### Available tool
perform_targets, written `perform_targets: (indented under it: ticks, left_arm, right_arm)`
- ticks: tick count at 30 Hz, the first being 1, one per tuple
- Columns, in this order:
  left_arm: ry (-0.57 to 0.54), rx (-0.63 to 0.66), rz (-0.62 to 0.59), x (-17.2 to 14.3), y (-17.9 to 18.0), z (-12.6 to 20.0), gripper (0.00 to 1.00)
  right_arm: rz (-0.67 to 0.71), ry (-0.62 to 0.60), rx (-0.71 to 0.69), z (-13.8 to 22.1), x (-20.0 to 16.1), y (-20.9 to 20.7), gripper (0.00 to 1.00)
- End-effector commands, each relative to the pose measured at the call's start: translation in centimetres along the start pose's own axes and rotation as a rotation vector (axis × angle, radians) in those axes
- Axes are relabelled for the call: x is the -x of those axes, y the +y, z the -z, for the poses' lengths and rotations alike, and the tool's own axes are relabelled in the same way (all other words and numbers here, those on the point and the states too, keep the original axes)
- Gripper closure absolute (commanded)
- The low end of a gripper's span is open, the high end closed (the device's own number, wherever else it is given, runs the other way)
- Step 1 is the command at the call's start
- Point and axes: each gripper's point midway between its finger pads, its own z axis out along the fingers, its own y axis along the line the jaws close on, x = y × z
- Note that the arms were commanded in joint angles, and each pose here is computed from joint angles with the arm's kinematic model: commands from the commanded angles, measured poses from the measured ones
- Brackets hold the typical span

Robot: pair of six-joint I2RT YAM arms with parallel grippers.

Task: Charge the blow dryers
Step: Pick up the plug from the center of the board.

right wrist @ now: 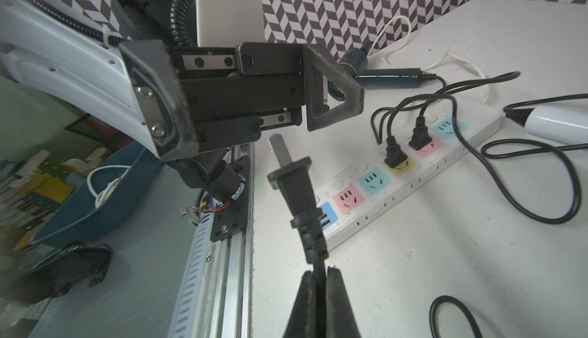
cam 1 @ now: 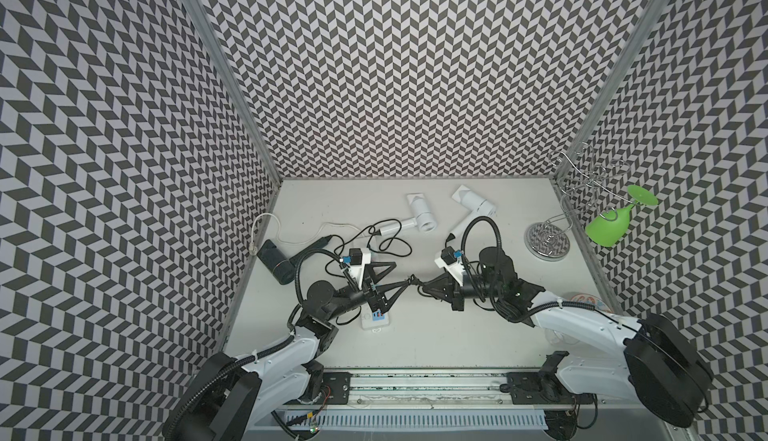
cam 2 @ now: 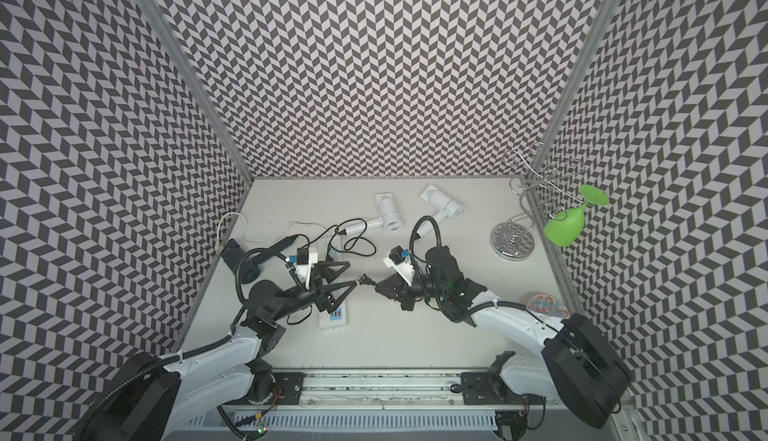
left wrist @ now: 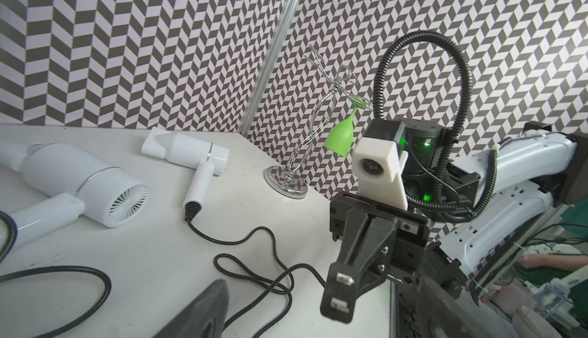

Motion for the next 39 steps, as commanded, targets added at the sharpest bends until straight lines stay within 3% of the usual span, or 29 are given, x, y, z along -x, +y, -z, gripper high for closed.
perform_targets:
  ticks: [1, 6, 16, 21, 30, 39]
  left_arm:
    - [-0.045, -0.079, -0.059, 1.9, -1.8, 0.0, 0.12]
    - [-0.046, -0.078, -0.069, 1.9, -1.9, 0.0, 0.29]
    - [0.012, -0.063, -0.061, 0.8, -1.2, -1.1, 0.26]
    - [0.035, -0.085, -0.070, 0.4, -1.7, -1.7, 0.31]
    - [0.070, -0.098, -0.083, -0.2, -2.1, -2.4, 0.55]
    - [0.075, -0.109, -0.083, -0.2, -2.3, -2.6, 0.88]
  right_arm:
    - [0.025, -0.013, 0.113, -0.1, 1.0, 1.4, 1.00]
    - [-0.014, -0.005, 0.169, -0.2, 0.8, 1.5, 1.00]
    - [-0.034, -0.049, 0.192, 0.8, 1.6, 1.6, 1.00]
    - [-0.051, -0.056, 0.202, 1.1, 1.6, 1.4, 1.00]
    - [-0.055, -0.062, 0.218, 1.2, 1.7, 1.6, 1.00]
    - [-0.066, -0.054, 0.221, 1.0, 1.4, 1.4, 1.00]
